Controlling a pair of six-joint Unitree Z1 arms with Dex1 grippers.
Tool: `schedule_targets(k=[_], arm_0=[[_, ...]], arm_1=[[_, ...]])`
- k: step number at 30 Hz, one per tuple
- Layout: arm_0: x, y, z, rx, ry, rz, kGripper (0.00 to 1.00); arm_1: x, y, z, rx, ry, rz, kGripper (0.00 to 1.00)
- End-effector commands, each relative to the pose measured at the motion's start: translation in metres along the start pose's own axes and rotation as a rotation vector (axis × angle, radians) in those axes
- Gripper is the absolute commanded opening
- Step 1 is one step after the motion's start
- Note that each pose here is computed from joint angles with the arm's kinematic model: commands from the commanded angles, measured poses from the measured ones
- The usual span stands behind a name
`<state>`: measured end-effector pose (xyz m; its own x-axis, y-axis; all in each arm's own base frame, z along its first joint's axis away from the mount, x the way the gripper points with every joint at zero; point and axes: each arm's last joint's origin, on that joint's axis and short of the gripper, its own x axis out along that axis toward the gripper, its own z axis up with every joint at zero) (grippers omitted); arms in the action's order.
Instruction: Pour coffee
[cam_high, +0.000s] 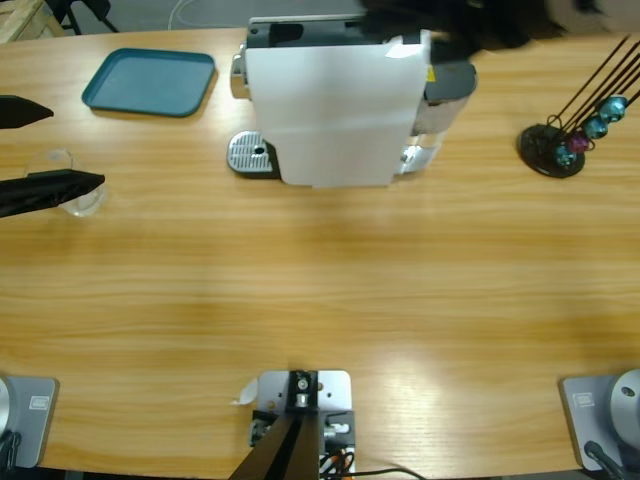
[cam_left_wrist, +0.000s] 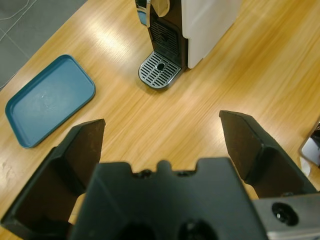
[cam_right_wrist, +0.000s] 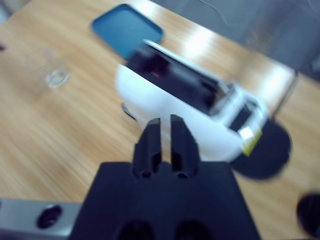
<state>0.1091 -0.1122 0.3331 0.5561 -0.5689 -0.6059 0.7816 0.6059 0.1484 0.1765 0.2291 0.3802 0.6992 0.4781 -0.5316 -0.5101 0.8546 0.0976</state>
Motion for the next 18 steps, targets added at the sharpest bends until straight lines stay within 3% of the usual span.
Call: schedule_targets(k=[1,4,9,18], arm_0=[[-0.002,-0.002,-0.011,-0.013,0.001,0.001,1.000],[-0.004,-0.002,-0.011,-0.016,-0.006,0.002,1.000],[-0.006,-0.002,-0.010,-0.018,-0.010,0.005,1.000],[-0.022,0.002,-0.011,-0.111,-0.110,0.089,0.998]], arm_1=[[-0.033,-0.028,-0.009,0.275,-0.163,-0.133,0.000],[-0.002,-0.038,0.018,0.418,-0.247,-0.142,0.000],[0.058,-0.034,0.032,0.472,-0.216,-0.131,0.000],[0.065,-0.003,0.034,0.473,-0.210,0.083,0.000]])
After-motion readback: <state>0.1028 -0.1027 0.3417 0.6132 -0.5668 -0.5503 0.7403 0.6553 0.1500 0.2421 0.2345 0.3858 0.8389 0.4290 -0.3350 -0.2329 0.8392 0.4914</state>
